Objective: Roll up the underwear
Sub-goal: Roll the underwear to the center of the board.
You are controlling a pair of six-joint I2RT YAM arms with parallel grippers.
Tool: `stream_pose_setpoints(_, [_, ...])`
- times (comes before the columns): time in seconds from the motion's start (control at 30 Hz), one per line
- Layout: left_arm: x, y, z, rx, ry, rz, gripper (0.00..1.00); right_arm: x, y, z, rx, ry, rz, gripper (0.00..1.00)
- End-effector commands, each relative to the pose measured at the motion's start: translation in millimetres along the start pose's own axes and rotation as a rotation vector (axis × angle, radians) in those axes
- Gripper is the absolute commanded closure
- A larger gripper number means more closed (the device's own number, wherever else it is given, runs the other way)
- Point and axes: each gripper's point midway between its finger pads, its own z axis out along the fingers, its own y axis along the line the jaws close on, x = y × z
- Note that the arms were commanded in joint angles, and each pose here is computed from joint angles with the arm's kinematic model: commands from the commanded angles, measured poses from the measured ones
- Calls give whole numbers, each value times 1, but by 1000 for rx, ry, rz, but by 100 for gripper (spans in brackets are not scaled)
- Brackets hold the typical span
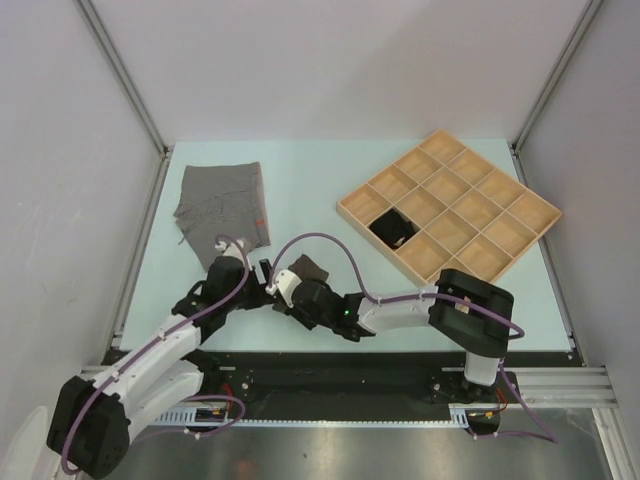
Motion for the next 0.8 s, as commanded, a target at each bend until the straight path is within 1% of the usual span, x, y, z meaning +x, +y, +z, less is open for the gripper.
stream_pose_setpoints(0.0, [-25,-2,-19,-18,-78,1,10,19,42,-17,-234,126,94,100])
stream_pose_setpoints(0.17, [-36,-6,-33,11,-155,-8,8,18,38,-20,-296,145,174,100])
stream_pose_setpoints(0.27, [-35,-7,-35,28,-171,-11,8,19,33,-19,-326,159,227,100])
stream_pose_setpoints(0.47, [-28,-2,-31,20,-156,-12,9,25,28,-12,-386,193,297,100])
stream_pose_setpoints(0.53, [-26,-4,-31,39,-154,-10,9,26,26,-10,-405,201,323,100])
stream_pose_setpoints(0.67, [-28,-10,-33,93,-190,1,9,28,21,-5,-431,218,375,100])
stream_pose_setpoints(0.77, [-19,-14,-29,142,-174,11,10,26,13,-4,-437,220,416,100])
